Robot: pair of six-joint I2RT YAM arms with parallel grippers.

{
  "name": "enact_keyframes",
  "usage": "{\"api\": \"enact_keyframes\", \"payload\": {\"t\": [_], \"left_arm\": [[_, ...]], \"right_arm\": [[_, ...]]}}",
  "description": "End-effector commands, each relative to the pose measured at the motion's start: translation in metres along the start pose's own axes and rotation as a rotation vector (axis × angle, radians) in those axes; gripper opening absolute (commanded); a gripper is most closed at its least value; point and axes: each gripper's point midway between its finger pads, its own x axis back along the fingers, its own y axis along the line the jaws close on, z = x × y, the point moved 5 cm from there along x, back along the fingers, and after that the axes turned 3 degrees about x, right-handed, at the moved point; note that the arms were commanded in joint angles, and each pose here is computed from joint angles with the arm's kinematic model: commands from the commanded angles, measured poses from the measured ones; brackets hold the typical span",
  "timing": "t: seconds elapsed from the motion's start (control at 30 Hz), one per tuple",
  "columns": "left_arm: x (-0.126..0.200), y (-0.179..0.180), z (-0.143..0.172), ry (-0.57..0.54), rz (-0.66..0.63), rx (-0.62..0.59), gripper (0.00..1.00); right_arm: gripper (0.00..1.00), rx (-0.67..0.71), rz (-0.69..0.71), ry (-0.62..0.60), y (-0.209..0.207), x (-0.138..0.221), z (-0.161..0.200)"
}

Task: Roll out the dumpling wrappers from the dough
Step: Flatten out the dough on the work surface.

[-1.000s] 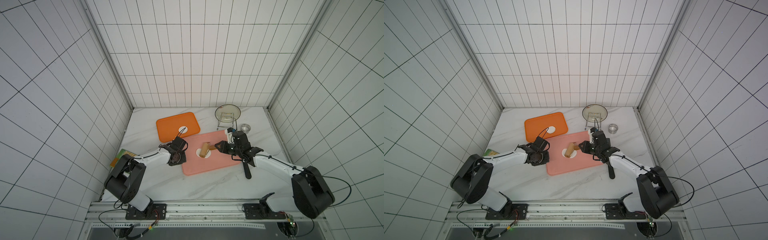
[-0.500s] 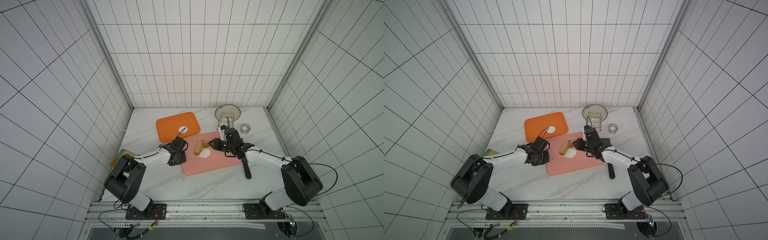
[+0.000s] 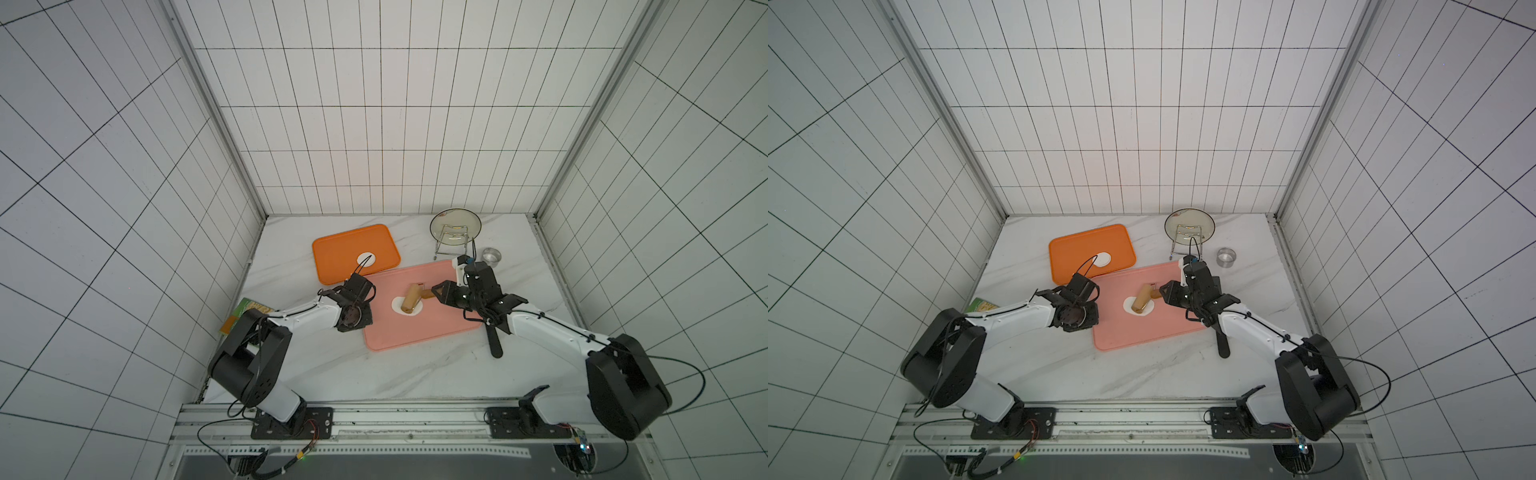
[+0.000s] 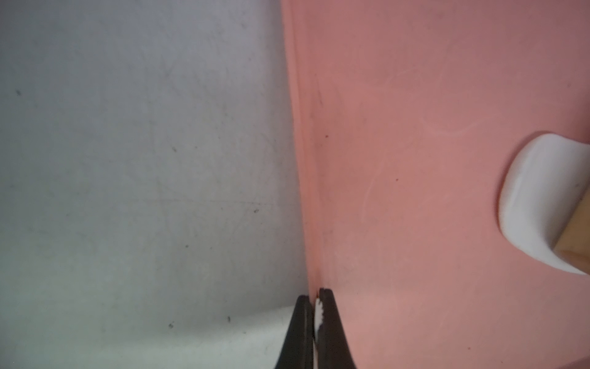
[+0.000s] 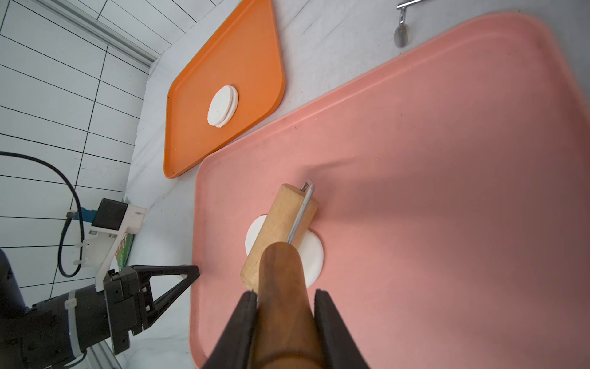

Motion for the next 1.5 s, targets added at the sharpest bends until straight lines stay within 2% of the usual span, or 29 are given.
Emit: {"api": "enact_keyframes", "payload": {"t": [0.0, 0.4, 0.77, 0.93, 1.17, 1.37, 1.47], "left_arm": [[-0.014, -0.002, 0.025, 0.11, 0.01, -0.038, 0.0], [-0.013, 0.002, 0.023, 0.102, -0.002, -0.022, 0.0], [-0.011, 0.014, 0.014, 0.094, 0.005, 0.024, 0.0], [-0.01, 0.015, 0.013, 0.09, 0.009, 0.026, 0.0], [-0.012, 0.015, 0.014, 0.097, 0.011, 0.024, 0.0], [-0.012, 0.014, 0.014, 0.097, 0.018, 0.023, 0.0], [-0.013, 0.014, 0.014, 0.099, 0.018, 0.021, 0.0]], "right_arm": [[0.0, 0.049, 0.455, 0.337, -0.089, -0.013, 0.089], [0.0, 0.038, 0.476, 0.325, -0.097, -0.004, 0.09], [0.0, -0.014, 0.555, 0.288, -0.117, 0.043, 0.092], [0.0, -0.034, 0.588, 0.296, -0.12, 0.053, 0.093], [0.0, 0.019, 0.631, 0.292, -0.12, 0.061, 0.086], [0.0, 0.054, 0.573, 0.273, -0.103, 0.051, 0.08], [0.0, 0.048, 0.48, 0.228, -0.086, 0.05, 0.067]]}}
